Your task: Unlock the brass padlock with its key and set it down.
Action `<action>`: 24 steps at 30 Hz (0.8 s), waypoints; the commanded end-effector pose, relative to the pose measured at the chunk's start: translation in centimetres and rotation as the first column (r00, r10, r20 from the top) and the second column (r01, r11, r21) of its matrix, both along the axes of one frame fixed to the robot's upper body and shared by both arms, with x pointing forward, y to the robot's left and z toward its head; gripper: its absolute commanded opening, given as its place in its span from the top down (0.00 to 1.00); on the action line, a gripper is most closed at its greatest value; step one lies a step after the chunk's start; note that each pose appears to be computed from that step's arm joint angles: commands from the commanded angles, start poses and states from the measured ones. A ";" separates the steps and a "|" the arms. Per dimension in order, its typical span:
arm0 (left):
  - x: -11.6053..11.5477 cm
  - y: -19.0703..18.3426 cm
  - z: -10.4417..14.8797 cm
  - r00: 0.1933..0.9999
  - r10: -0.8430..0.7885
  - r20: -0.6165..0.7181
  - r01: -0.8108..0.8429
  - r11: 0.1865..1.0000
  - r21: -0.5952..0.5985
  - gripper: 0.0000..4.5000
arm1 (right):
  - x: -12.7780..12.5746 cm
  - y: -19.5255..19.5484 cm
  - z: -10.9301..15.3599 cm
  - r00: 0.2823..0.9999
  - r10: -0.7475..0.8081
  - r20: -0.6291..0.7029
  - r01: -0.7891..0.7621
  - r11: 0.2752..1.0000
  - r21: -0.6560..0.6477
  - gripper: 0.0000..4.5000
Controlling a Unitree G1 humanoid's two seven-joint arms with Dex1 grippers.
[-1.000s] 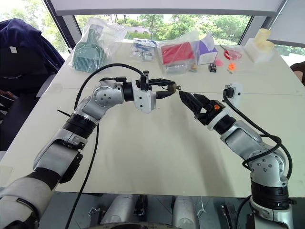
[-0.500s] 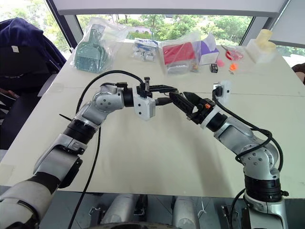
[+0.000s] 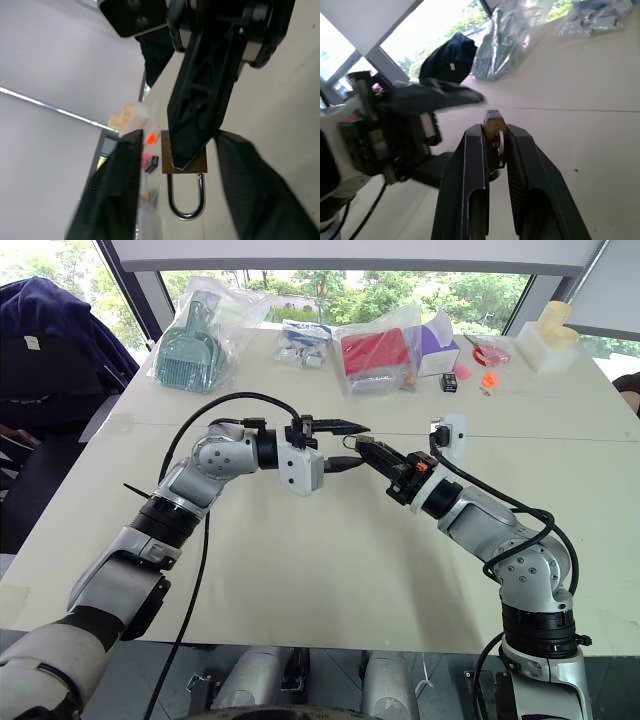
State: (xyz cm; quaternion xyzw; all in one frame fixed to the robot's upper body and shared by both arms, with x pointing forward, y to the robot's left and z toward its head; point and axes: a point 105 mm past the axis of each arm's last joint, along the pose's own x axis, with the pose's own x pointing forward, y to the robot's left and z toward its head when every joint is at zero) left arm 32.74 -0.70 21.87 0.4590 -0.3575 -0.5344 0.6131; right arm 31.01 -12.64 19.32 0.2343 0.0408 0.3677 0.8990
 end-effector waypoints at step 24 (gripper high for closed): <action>5.2 1.9 1.2 0.790 0.051 -0.611 -0.172 0.975 -0.141 0.01 | 0.0 -0.4 2.4 0.997 -0.028 0.072 0.025 0.999 0.040 1.00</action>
